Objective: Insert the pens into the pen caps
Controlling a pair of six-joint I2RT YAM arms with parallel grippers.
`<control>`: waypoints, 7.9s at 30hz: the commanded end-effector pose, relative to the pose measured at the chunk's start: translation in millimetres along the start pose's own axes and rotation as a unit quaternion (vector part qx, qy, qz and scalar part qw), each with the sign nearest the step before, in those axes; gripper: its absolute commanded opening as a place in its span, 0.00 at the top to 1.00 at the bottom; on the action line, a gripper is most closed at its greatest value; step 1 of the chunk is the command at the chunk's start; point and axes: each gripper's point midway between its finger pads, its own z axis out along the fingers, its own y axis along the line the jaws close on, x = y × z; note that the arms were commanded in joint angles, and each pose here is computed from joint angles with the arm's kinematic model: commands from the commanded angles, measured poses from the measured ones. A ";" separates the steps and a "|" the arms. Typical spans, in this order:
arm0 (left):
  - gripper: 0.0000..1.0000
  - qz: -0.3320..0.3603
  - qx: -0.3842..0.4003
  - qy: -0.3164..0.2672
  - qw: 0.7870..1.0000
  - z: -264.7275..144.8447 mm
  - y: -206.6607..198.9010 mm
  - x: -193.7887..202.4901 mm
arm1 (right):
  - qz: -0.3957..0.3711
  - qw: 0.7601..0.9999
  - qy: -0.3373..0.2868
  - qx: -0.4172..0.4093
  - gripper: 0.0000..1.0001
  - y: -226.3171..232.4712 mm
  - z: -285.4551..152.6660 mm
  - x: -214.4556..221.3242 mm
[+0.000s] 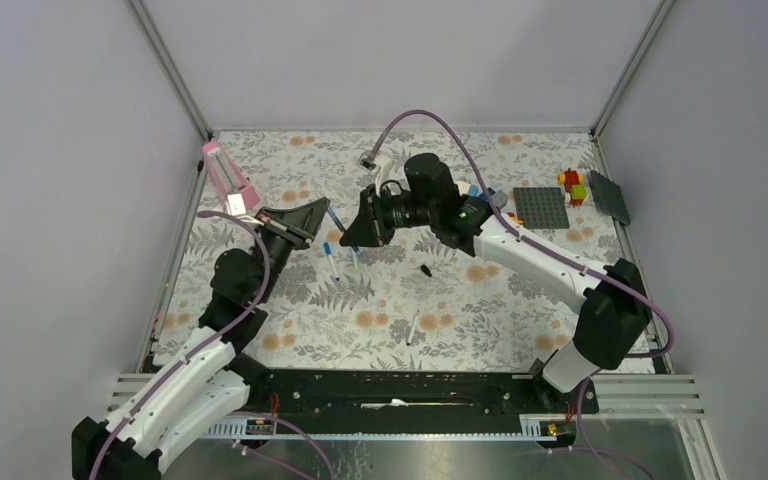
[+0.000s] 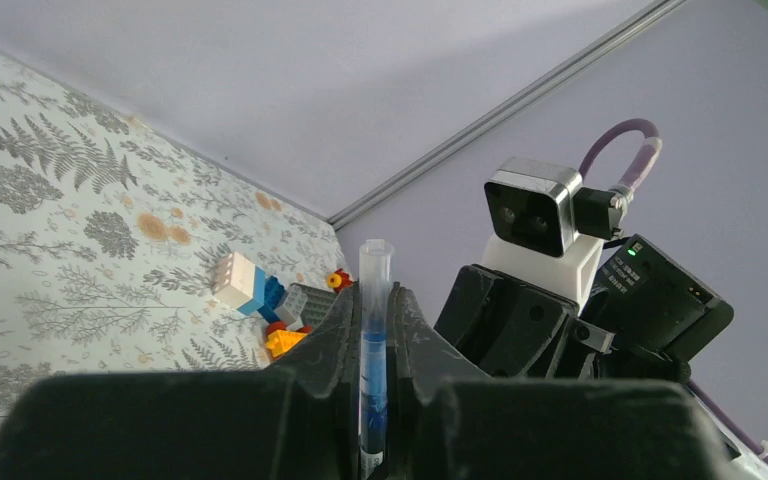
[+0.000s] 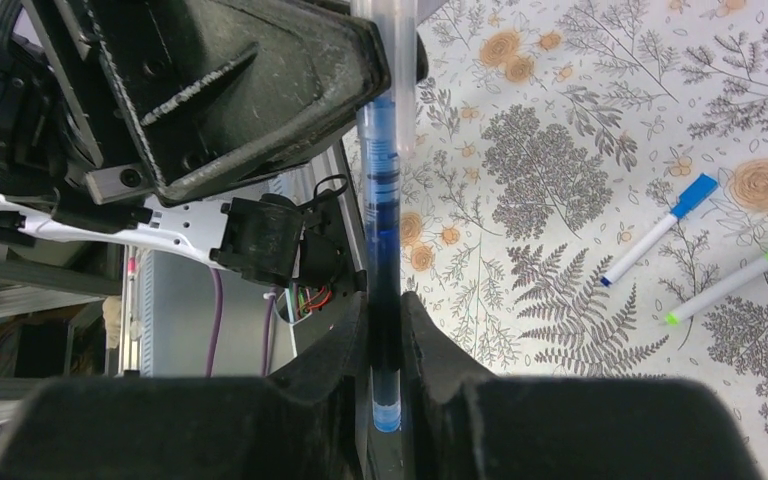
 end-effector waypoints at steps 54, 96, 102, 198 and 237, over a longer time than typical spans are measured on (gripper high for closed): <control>1.00 0.167 0.148 0.190 0.956 -21.6 -124.6 12.0 | -0.206 0.964 -0.167 -0.010 1.00 98.8 -68.7 -49.8; 0.45 0.158 0.278 0.150 0.936 -56.4 -168.6 1.6 | -0.123 0.963 -0.227 -0.084 1.00 129.2 -87.1 -49.2; 0.51 0.137 0.279 0.160 0.937 -50.7 -159.9 12.1 | -0.120 0.963 -0.225 -0.082 1.00 125.9 -82.9 -49.0; 0.41 0.272 -0.300 0.402 0.821 46.7 173.3 167.2 | 0.105 0.868 -0.132 0.467 0.12 -154.7 -141.1 124.7; 0.13 0.333 -0.239 0.265 0.872 -56.9 74.8 33.9 | 0.256 0.771 0.078 0.577 0.53 -115.0 -45.6 266.4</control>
